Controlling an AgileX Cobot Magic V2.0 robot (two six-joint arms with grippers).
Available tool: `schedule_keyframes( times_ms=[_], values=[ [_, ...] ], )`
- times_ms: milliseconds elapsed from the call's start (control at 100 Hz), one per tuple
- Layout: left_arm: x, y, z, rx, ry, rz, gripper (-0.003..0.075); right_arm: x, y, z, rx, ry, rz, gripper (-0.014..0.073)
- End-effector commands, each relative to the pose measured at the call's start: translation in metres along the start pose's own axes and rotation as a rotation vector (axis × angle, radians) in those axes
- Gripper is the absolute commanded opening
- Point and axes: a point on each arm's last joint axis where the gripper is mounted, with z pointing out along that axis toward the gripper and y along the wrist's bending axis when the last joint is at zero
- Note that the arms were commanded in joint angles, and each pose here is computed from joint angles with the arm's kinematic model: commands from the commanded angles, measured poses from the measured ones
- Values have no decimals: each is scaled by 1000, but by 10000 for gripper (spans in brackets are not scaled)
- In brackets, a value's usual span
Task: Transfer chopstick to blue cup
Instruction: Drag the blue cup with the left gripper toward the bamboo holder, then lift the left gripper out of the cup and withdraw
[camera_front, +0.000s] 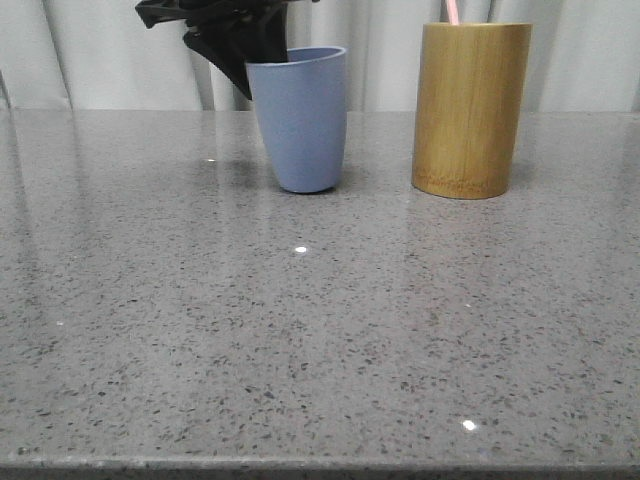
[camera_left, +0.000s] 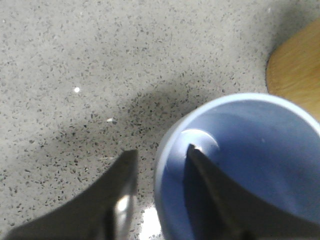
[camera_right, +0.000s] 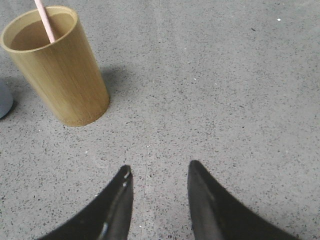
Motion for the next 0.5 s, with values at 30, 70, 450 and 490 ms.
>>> schedule_keyframes(
  times_ms=[30, 70, 450, 490],
  values=[
    [-16, -12, -39, 32, -143, 9, 379, -15, 2, -4, -5, -84, -3, 293],
    [-18, -13, -42, 35, -147, 10, 380, -14, 2, -4, -5, -81, -3, 293],
    [-27, -15, -78, 23, -238, 23, 377, -12, 1, -4, -3, -53, -3, 293],
    [-26, -14, -83, 4, -245, 20, 377, -12, 1, -4, -3, -53, -3, 293]
  ],
)
